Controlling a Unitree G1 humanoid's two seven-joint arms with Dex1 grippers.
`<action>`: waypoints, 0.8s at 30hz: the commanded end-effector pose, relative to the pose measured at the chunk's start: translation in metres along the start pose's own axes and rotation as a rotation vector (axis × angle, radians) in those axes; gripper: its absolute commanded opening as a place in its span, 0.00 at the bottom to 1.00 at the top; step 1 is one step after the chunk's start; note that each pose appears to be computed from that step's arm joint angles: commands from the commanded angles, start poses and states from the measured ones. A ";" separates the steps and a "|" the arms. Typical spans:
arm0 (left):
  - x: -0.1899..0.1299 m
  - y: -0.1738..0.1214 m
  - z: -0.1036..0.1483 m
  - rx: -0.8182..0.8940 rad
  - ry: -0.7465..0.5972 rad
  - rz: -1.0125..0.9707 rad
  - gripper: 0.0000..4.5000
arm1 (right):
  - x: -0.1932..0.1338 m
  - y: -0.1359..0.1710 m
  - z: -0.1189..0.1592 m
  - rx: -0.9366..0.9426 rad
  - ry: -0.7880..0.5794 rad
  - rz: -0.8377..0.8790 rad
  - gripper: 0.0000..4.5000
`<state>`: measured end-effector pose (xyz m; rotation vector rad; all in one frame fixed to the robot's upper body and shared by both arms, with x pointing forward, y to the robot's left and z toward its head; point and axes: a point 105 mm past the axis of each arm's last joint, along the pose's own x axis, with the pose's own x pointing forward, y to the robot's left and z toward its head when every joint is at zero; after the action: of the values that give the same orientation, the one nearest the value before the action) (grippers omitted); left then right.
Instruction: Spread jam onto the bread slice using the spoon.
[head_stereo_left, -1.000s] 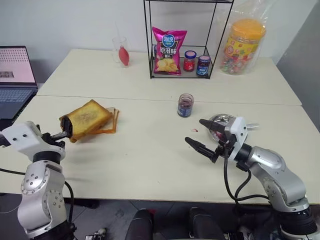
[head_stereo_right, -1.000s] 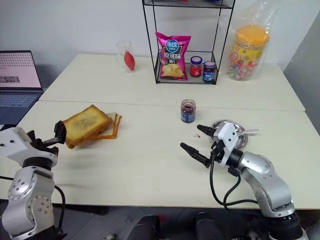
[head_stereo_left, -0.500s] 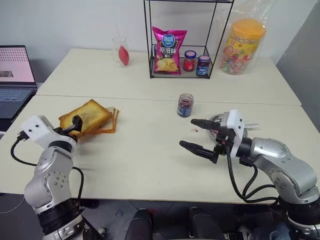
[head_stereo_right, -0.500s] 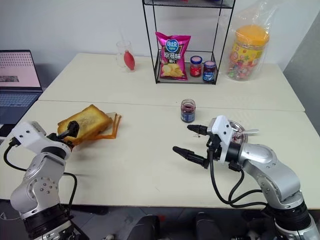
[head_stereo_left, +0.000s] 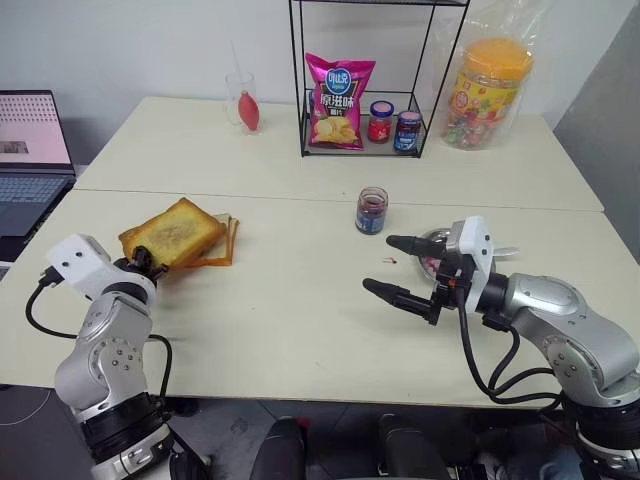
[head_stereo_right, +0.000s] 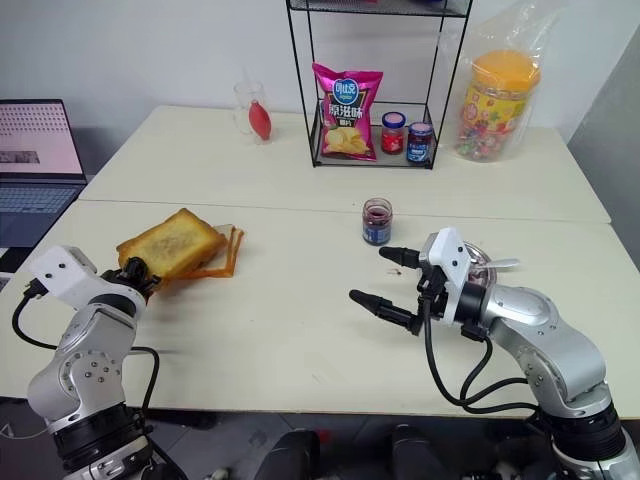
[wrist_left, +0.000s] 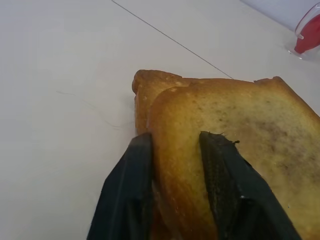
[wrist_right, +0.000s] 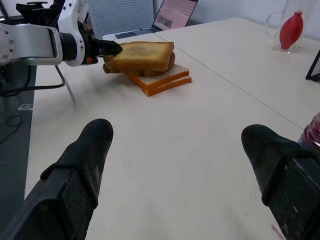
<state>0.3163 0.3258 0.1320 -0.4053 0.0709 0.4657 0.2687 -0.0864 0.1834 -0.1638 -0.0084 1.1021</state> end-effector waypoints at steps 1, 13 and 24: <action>0.000 -0.011 0.012 -0.007 -0.043 -0.033 0.10 | -0.003 -0.002 0.010 -0.035 -0.024 0.000 1.00; -0.005 -0.041 0.021 -0.076 -0.088 -0.190 0.01 | -0.001 -0.004 0.012 -0.034 -0.022 -0.006 1.00; -0.042 -0.111 0.016 -0.222 0.014 -0.649 0.01 | -0.011 -0.012 0.011 -0.051 -0.004 -0.034 1.00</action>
<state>0.3328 0.2511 0.1723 -0.6162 -0.0581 -0.0122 0.2738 -0.0939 0.1842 -0.1840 0.0093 1.0820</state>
